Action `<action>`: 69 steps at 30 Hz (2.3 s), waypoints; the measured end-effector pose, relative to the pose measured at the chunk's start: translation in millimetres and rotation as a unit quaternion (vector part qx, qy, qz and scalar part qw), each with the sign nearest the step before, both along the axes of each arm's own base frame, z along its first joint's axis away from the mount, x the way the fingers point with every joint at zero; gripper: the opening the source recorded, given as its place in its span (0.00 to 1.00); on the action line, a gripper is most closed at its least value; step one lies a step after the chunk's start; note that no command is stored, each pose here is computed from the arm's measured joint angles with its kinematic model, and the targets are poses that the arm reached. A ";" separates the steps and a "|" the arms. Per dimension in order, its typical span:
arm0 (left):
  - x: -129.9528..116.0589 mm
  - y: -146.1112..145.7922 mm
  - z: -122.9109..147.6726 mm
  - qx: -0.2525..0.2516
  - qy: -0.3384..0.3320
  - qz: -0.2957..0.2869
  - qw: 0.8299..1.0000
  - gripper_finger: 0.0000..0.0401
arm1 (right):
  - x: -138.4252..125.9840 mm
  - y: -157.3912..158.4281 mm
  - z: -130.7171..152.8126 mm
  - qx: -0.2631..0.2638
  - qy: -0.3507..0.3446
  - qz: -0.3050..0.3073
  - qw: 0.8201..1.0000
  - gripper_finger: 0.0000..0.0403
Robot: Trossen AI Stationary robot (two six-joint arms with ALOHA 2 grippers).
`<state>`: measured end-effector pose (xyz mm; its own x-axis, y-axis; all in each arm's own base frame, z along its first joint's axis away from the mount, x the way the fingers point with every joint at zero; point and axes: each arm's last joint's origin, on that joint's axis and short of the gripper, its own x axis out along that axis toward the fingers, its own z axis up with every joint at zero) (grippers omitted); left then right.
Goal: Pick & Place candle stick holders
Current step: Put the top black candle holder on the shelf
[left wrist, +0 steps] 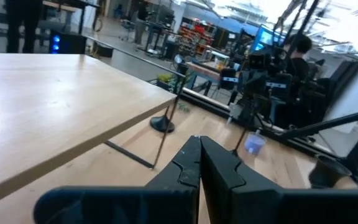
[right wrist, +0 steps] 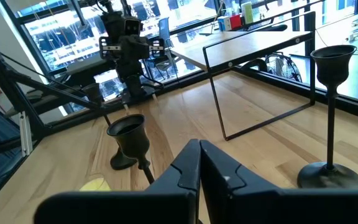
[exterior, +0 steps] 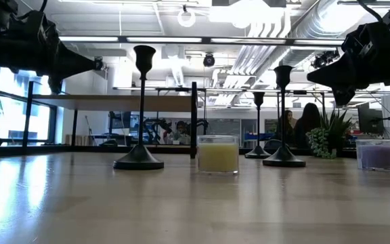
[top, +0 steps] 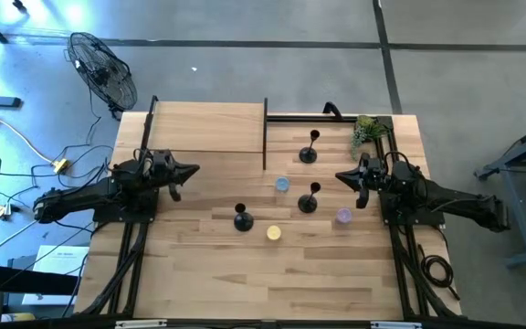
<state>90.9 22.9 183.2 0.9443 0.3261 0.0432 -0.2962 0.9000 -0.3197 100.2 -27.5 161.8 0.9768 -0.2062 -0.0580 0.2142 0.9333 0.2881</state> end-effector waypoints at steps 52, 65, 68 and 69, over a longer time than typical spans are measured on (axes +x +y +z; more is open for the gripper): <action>-5.2 -1.3 180.0 0.077 -0.124 0.005 0.989 0.42 | -25.4 -0.4 108.2 -0.005 -0.222 -0.124 0.967 0.54; 21.9 4.7 237.5 0.098 0.001 0.007 0.995 0.58 | -9.4 -6.4 159.1 -0.093 -0.024 -0.153 0.984 0.61; 21.5 5.6 243.6 0.095 0.015 0.024 0.995 0.58 | -0.2 -10.0 169.4 -0.088 0.084 -0.156 0.980 0.61; 21.0 6.0 245.1 0.094 0.015 0.032 0.995 0.58 | 3.0 -11.0 173.7 -0.084 0.111 -0.154 0.978 0.61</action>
